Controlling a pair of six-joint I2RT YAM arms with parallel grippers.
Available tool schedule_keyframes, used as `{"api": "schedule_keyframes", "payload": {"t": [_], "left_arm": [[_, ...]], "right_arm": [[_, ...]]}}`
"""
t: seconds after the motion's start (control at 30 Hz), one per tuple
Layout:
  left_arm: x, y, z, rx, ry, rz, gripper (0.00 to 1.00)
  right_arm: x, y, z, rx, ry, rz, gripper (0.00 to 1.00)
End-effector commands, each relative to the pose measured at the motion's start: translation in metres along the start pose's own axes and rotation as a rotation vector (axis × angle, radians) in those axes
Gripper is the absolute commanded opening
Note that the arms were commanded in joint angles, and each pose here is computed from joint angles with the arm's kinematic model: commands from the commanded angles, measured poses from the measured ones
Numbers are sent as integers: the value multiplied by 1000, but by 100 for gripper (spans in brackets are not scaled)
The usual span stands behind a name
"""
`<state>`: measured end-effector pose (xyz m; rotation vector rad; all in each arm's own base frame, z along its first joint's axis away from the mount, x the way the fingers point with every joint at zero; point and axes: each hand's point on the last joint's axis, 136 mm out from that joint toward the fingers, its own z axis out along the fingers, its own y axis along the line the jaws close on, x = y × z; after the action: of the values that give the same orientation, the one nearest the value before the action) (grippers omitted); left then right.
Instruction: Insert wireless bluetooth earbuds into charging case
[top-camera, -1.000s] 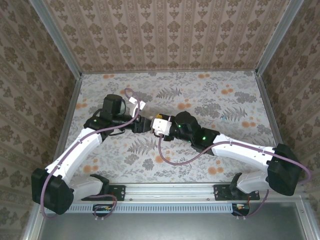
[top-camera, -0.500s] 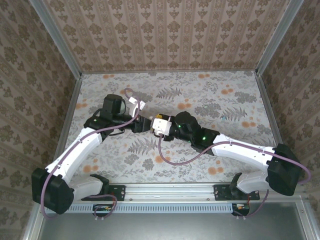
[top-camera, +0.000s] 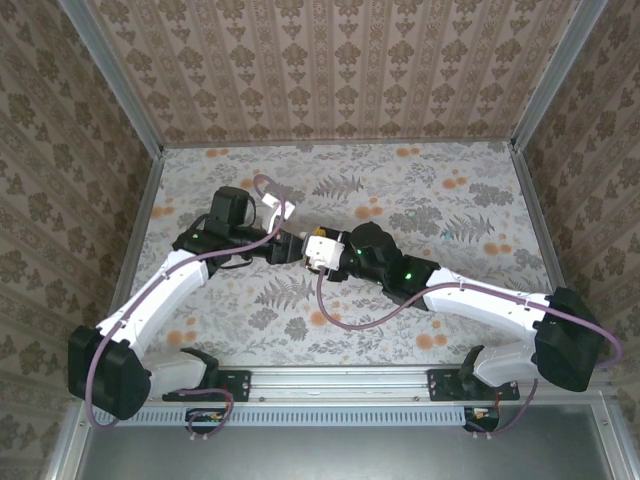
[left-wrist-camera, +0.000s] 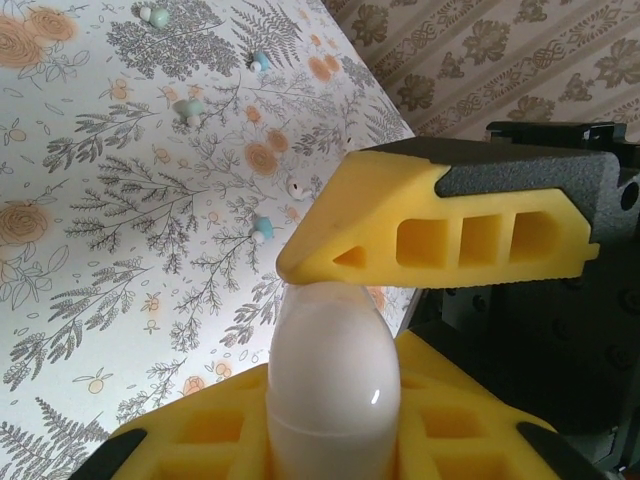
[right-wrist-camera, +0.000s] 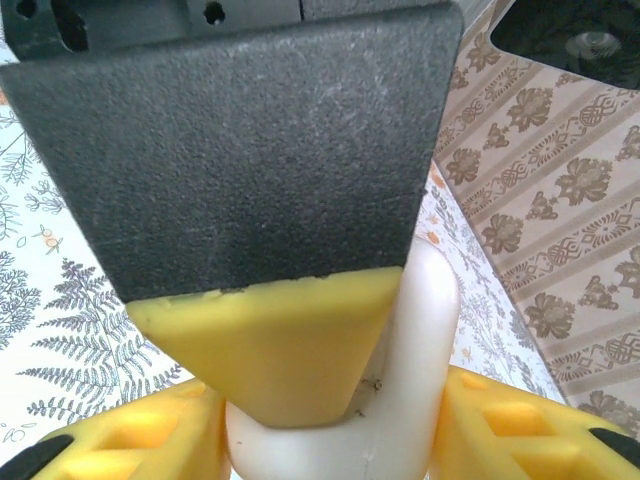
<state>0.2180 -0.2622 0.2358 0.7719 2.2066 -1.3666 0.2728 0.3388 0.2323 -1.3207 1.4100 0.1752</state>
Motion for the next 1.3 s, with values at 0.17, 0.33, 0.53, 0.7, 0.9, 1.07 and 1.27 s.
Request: {"api": "schedule_keyframes", "payload": {"t": [0.17, 0.33, 0.53, 0.7, 0.9, 1.07, 1.27], "left_arm": [[-19, -21, -9, 22, -65, 98, 16], [-44, -29, -25, -15, -264, 274, 17], [-60, -58, -46, -10, -522, 651, 18], [-72, -65, -48, -12, -576, 731, 19], [-85, -74, -43, 64, -625, 726, 19], [-87, -83, -35, 106, -617, 738, 19], [-90, -87, -32, 128, -622, 733, 19]], "right_arm": [[-19, -26, -21, 79, -55, 136, 66], [-33, -37, -60, -61, -148, 460, 73], [-31, -87, -103, -144, -187, 961, 69], [-52, -94, -113, -313, -260, 1122, 68], [-71, -96, -105, -428, -250, 1187, 70], [-77, -97, -94, -442, -233, 1182, 70], [-69, -94, -78, -432, -194, 1193, 70]]}}
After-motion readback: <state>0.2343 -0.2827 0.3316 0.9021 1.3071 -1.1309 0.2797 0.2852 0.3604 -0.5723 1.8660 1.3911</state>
